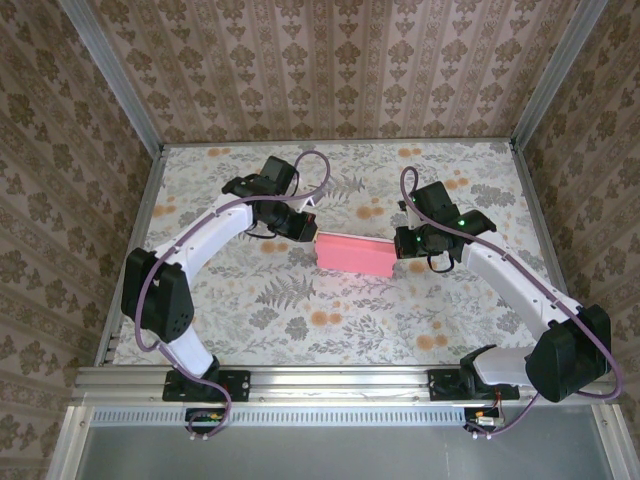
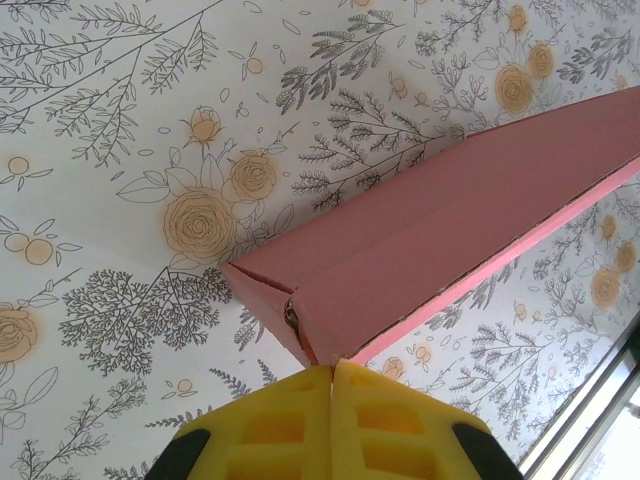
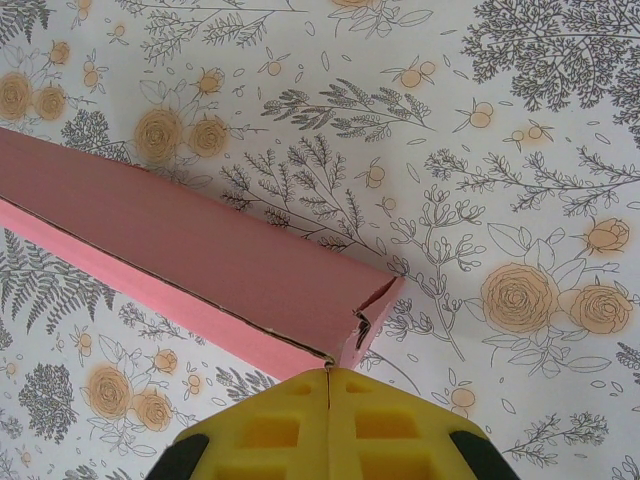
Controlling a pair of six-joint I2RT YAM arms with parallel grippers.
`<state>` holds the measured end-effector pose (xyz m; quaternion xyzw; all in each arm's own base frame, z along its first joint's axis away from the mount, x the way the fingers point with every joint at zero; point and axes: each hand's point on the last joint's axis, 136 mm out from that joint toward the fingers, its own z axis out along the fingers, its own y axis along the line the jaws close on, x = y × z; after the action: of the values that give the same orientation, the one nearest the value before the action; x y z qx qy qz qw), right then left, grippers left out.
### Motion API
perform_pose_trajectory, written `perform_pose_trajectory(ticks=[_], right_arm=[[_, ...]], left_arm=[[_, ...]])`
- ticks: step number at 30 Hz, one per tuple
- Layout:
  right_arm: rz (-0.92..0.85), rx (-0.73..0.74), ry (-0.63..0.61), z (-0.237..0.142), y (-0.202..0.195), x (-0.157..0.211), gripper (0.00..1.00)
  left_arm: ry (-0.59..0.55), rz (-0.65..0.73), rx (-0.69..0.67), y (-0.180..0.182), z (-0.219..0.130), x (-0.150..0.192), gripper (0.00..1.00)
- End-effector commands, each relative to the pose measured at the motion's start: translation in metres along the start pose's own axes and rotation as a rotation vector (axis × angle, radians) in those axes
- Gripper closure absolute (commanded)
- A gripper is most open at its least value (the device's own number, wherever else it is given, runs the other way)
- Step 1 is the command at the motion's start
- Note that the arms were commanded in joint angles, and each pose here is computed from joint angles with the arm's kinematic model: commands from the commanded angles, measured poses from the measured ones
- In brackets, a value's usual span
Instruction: Fold the paper box
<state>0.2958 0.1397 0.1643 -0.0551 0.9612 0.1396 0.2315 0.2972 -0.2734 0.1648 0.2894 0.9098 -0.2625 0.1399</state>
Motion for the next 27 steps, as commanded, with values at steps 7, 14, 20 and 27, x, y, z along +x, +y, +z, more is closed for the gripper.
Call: perform_pose_trajectory(ticks=[7, 14, 20, 27], right_arm=[[0.023, -0.029, -0.017, -0.003, 0.005, -0.005, 0.95], [0.05, -0.075, -0.018, -0.001, 0.013, -0.006, 0.96], [0.057, -0.047, -0.001, 0.005, 0.007, 0.0, 0.96], [0.075, -0.053, 0.01, 0.01, 0.006, 0.007, 0.96]], left_arm=[[0.029, 0.01, -0.021, -0.003, -0.004, 0.003, 0.98], [0.058, 0.02, -0.034, -0.004, 0.005, 0.009, 0.99], [0.073, 0.028, -0.058, -0.002, 0.005, 0.013, 1.0], [0.071, 0.025, -0.047, -0.005, 0.006, 0.015, 1.0]])
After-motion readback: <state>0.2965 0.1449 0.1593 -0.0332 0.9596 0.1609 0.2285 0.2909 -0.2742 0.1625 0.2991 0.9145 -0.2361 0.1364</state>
